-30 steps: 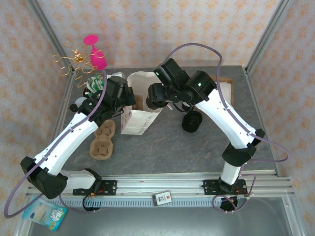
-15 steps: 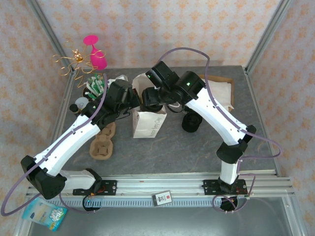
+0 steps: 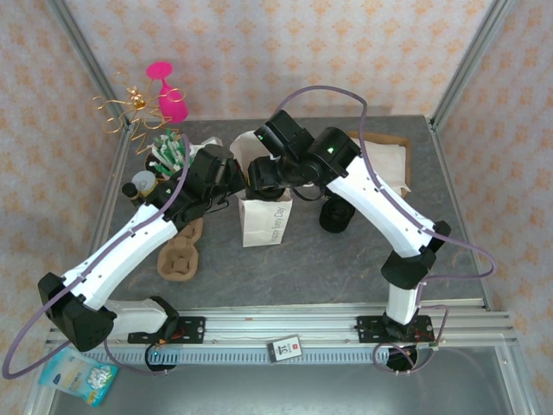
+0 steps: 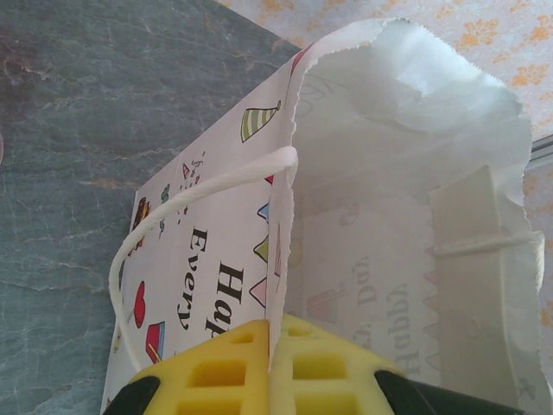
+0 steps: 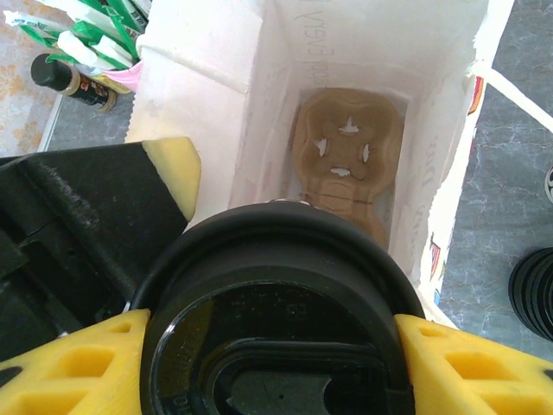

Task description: Pack the takeout coffee

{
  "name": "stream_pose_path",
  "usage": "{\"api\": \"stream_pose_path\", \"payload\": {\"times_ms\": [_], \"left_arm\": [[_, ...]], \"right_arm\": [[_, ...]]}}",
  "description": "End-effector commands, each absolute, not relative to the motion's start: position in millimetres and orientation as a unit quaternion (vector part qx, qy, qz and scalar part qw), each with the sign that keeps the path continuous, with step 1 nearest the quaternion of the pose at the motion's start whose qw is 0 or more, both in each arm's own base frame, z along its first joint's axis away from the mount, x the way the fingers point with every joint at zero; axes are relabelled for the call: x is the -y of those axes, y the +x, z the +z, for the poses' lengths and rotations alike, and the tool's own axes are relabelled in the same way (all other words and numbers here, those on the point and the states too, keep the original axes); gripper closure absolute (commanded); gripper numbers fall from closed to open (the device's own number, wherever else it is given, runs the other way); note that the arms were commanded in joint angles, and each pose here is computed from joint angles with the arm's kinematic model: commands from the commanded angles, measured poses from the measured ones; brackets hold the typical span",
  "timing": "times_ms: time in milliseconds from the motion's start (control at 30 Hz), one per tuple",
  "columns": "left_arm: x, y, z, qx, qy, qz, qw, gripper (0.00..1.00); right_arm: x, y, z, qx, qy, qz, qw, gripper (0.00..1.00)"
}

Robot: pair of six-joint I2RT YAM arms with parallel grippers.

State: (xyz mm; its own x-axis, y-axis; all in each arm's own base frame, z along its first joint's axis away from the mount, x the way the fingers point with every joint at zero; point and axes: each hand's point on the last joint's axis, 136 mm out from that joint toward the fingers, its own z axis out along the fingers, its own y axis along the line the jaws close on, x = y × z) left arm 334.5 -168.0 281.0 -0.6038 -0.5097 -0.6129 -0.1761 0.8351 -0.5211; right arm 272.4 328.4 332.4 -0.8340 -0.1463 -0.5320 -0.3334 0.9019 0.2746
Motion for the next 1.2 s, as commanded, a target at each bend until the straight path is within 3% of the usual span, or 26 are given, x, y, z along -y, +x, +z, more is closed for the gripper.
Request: {"api": "stream_pose_path", "payload": {"times_ms": [0,567,1167], "left_arm": [[171,334,282,-0.868,-0.2,-0.211,0.402,1.0],[181,333,292,-0.861,-0.193,-0.247,0.401,1.0],[171,326,296,-0.853,-0.206,-0.246,0.412,1.0]], "right_arm": [[-326,263,350,-0.934,-0.124,0.205,0.264,0.51],[-350,263,345,-0.932,-0.143,0.225,0.246,0.52],[-317,279,309,-0.95,-0.12,0.123,0.262,0.5]]}}
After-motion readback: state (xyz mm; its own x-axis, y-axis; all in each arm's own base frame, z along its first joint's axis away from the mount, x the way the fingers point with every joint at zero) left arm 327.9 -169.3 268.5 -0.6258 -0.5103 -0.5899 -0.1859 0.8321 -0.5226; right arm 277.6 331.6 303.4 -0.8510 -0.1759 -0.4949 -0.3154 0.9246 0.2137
